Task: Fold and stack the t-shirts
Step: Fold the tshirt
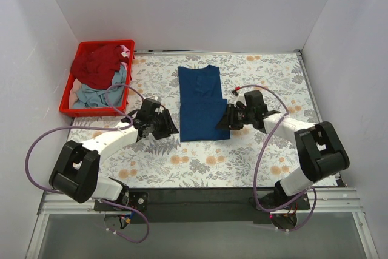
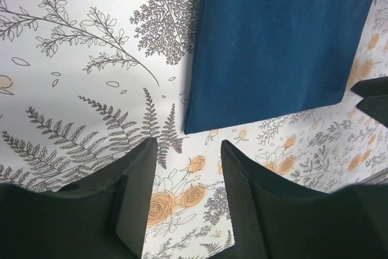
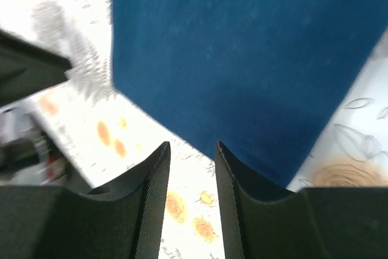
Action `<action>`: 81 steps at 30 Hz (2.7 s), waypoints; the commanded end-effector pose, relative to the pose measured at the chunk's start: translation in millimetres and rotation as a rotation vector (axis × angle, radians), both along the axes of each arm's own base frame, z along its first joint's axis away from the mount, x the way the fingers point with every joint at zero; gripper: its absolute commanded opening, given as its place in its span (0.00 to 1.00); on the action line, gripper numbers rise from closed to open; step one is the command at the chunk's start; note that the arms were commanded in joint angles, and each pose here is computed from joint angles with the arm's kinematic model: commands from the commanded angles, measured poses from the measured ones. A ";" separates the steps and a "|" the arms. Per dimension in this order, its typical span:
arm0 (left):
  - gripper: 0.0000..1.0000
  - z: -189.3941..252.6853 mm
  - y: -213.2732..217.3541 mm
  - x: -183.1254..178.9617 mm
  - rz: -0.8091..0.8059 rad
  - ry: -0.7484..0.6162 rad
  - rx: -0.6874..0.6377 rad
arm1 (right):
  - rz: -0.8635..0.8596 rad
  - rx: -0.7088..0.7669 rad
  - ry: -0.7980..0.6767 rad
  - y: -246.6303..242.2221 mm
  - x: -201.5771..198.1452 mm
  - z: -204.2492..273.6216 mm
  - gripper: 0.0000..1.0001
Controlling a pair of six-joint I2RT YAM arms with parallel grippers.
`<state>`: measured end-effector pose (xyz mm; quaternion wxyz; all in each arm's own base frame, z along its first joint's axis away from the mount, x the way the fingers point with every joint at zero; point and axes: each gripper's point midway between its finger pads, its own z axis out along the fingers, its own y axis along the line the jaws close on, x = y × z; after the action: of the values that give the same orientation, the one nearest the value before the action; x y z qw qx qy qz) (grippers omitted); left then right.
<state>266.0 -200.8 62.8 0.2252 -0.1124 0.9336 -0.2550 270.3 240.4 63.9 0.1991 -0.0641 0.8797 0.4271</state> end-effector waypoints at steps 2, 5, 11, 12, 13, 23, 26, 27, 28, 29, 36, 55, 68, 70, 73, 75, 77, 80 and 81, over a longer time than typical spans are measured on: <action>0.48 11.6 -1.7 8.7 -0.020 -0.043 0.085 | -0.062 -0.528 -0.054 -51.1 -6.8 -12.6 0.46; 0.55 9.5 1.6 12.7 -0.014 -0.054 0.181 | -0.077 -0.652 -0.101 -53.9 -4.0 -8.0 0.51; 0.57 4.4 -3.8 11.7 -0.041 -0.056 0.280 | -0.057 -0.751 -0.095 -52.9 -5.3 -14.2 0.51; 0.57 5.4 -5.1 12.3 -0.043 -0.057 0.284 | -0.051 -0.753 -0.095 -51.5 -5.5 -15.1 0.51; 0.57 3.4 -6.7 11.8 -0.048 -0.055 0.292 | -0.047 -0.749 -0.089 -50.3 -5.7 -16.4 0.51; 0.57 -4.8 -17.3 7.1 -0.077 -0.029 0.299 | 0.016 -0.712 -0.037 -35.1 -10.5 -32.4 0.50; 0.57 -5.1 -18.8 6.5 -0.084 -0.026 0.299 | 0.025 -0.708 -0.026 -33.6 -12.1 -35.2 0.50; 0.56 -5.3 -19.3 5.8 -0.085 -0.023 0.299 | 0.026 -0.706 -0.026 -33.1 -12.7 -34.3 0.50; 0.57 -5.0 -19.5 5.2 -0.088 -0.024 0.300 | 0.025 -0.701 -0.028 -32.9 -12.5 -32.1 0.49; 0.57 -3.6 -19.7 5.9 -0.086 -0.026 0.299 | 0.019 -0.694 -0.041 -31.9 -11.3 -26.7 0.49; 0.56 -6.1 -19.0 5.6 -0.089 -0.019 0.307 | -0.012 -0.717 -0.071 -34.8 -2.0 -16.8 0.49; 0.56 -14.7 -22.2 5.0 -0.105 0.022 0.344 | 0.066 -0.835 0.079 -53.7 -32.7 -66.3 0.28; 0.54 -18.7 -26.0 6.3 -0.110 0.053 0.386 | 0.109 -0.833 0.074 -47.9 -36.7 -70.9 0.01; 0.52 -19.0 -28.8 6.3 -0.117 0.058 0.386 | 0.107 -0.834 0.074 -48.8 -36.7 -71.1 0.01; 0.48 -23.6 -30.2 2.9 -0.128 0.078 0.395 | 0.111 -0.831 0.073 -48.2 -37.5 -71.3 0.01; 0.46 -28.1 -31.6 -1.1 -0.138 0.100 0.402 | 0.111 -0.829 0.072 -48.1 -36.9 -71.7 0.01; 0.46 -32.4 -31.9 -2.9 -0.143 0.115 0.412 | 0.111 -0.826 0.074 -47.8 -37.5 -71.6 0.01; 0.46 -44.6 -31.4 -9.2 -0.161 0.155 0.445 | 0.119 -0.823 0.076 -46.5 -38.1 -73.2 0.01; 0.46 -49.1 -31.3 -11.3 -0.167 0.168 0.458 | 0.121 -0.822 0.076 -46.1 -38.0 -73.2 0.01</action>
<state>259.6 -232.1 20.0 0.1611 -0.0079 0.9849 -0.0629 255.7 205.9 18.5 0.1559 -0.1615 0.9714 0.0779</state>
